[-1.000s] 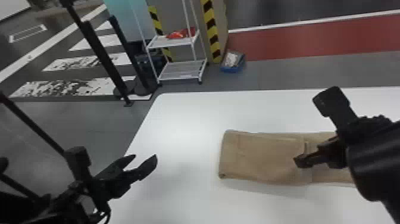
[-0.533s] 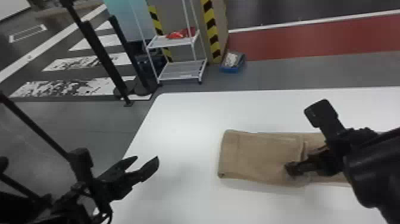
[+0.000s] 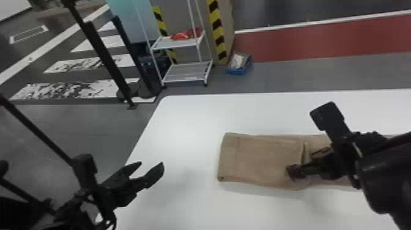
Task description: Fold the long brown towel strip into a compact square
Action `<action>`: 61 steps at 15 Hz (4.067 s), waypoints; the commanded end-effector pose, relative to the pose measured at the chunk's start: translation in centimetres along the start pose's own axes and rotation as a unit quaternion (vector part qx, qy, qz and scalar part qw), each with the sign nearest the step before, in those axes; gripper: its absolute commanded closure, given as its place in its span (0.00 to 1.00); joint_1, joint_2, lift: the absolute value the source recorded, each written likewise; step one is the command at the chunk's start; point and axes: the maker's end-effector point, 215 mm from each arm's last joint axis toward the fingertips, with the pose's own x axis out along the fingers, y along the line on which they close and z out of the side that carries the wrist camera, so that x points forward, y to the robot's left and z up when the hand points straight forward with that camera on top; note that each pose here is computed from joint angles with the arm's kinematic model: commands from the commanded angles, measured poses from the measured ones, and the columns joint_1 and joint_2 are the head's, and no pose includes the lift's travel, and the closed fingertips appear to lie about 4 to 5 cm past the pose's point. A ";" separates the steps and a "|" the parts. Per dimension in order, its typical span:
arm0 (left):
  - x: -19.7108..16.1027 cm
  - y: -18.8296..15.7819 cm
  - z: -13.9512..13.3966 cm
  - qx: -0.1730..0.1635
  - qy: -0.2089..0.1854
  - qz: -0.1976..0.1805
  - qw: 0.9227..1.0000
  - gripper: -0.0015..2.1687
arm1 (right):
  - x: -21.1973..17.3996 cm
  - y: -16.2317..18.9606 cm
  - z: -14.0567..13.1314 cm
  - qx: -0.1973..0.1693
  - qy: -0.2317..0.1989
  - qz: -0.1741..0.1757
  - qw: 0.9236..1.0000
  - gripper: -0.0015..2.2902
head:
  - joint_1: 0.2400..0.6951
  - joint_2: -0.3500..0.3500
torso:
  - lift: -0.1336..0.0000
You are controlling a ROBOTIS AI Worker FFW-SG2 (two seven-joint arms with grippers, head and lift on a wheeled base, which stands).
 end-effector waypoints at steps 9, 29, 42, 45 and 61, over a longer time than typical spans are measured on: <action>0.1 -0.3 -0.5 -0.001 0.002 -0.001 1.000 0.04 | -0.2 0.3 1.3 -0.006 -0.012 0.003 1.000 0.11 | 1.00 1.00 | 0.07; -0.1 -0.6 -0.6 0.002 0.000 -0.001 1.000 0.04 | 0.0 0.5 1.8 -0.012 -0.013 0.002 1.000 0.26 | 1.00 1.00 | 0.07; 0.0 -0.5 -0.9 0.002 0.001 -0.001 1.000 0.04 | -0.5 0.2 2.8 -0.014 -0.025 -0.002 1.000 0.55 | 1.00 1.00 | 0.07; 0.1 -0.3 -0.7 0.004 -0.001 0.000 1.000 0.04 | -0.6 0.0 2.8 -0.005 -0.027 0.000 1.000 0.65 | 1.00 1.00 | 0.07; 2.1 0.8 1.3 0.006 -0.005 -0.008 1.000 0.04 | -5.3 -2.5 2.4 0.092 -0.069 -0.001 0.993 0.65 | 1.00 1.00 | 0.07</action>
